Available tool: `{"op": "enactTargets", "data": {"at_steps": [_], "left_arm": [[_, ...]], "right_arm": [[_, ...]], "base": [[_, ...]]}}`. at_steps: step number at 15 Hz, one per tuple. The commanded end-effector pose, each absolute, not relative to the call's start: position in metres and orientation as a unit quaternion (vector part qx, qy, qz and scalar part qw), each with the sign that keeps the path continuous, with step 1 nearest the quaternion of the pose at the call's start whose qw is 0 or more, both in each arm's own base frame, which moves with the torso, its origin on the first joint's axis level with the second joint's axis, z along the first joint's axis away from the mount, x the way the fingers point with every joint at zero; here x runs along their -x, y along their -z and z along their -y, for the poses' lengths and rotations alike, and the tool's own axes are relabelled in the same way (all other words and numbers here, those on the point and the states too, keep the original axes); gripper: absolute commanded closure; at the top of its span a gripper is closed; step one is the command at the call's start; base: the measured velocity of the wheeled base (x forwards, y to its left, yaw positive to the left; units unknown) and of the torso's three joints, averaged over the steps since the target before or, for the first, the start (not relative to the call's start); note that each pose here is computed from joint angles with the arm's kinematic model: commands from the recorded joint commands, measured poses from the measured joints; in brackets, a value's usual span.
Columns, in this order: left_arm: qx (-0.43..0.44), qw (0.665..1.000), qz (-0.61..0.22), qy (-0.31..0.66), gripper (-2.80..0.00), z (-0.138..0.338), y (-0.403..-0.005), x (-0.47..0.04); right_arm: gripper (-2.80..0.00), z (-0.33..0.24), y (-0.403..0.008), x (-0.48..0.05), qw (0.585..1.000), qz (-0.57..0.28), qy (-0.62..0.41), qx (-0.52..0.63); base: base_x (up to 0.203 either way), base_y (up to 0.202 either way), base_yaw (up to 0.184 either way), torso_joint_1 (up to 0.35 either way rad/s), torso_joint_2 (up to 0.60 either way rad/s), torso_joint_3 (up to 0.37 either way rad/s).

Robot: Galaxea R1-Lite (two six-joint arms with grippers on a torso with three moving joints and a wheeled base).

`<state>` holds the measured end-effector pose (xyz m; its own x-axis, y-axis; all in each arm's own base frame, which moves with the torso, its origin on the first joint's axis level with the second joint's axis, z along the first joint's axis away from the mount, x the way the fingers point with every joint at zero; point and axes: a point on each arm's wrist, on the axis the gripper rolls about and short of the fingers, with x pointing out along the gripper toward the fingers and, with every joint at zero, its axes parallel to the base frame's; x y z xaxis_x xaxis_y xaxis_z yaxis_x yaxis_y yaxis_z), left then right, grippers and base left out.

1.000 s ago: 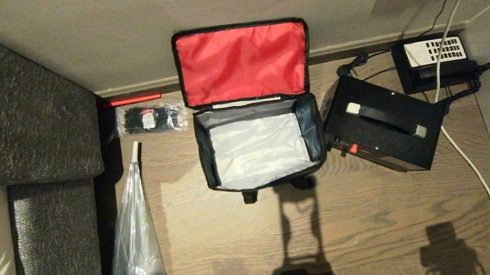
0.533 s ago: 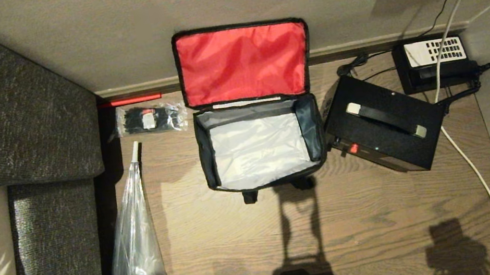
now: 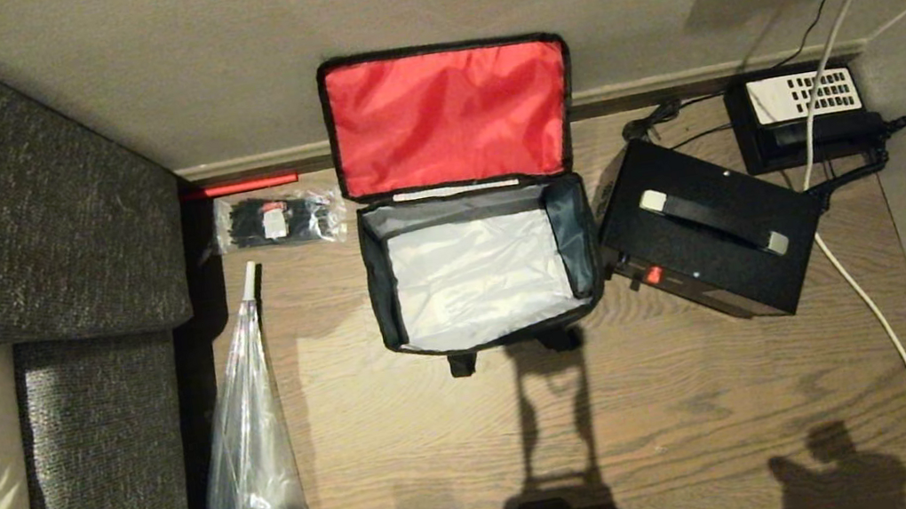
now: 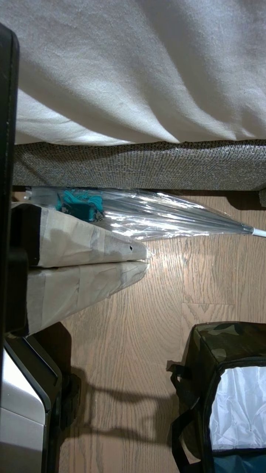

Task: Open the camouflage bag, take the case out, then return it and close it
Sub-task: Grip the handle again

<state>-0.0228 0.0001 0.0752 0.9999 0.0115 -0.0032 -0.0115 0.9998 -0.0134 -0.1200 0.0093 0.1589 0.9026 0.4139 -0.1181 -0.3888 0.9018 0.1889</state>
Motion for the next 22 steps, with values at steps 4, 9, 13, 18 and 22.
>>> {"op": "enactTargets", "data": {"at_steps": [4,9,13,18,22], "left_arm": [[0.007,1.000,-0.003,-0.006,0.00,0.000,-0.074,0.023],[0.007,1.000,-0.003,-0.006,0.00,0.000,-0.074,0.023],[0.007,1.000,-0.003,-0.006,0.00,0.000,-0.074,0.023],[0.006,1.000,-0.003,-0.006,0.00,0.000,-0.074,0.023],[0.007,1.000,-0.003,-0.006,0.00,0.000,-0.074,0.023]], "right_arm": [[0.00,-0.008,-0.210,0.072,0.946,-0.207,-0.216,-0.123],[0.00,-0.010,-0.221,-0.103,0.922,-0.351,-0.139,0.084],[0.00,-0.019,-0.182,-0.211,0.899,-0.361,-0.128,0.214],[-0.25,-0.047,-0.189,-0.302,0.935,-0.145,-0.115,0.301],[-2.80,-0.057,-0.187,-0.313,0.923,-0.123,-0.075,0.356]], "base": [[0.000,0.000,0.000,0.000,0.00,0.000],[0.000,0.000,0.000,0.000,0.00,0.000],[0.000,0.000,0.000,0.000,0.00,0.000],[0.000,0.000,0.000,0.000,0.00,0.000],[0.000,0.000,0.000,0.000,0.00,0.000]]}}
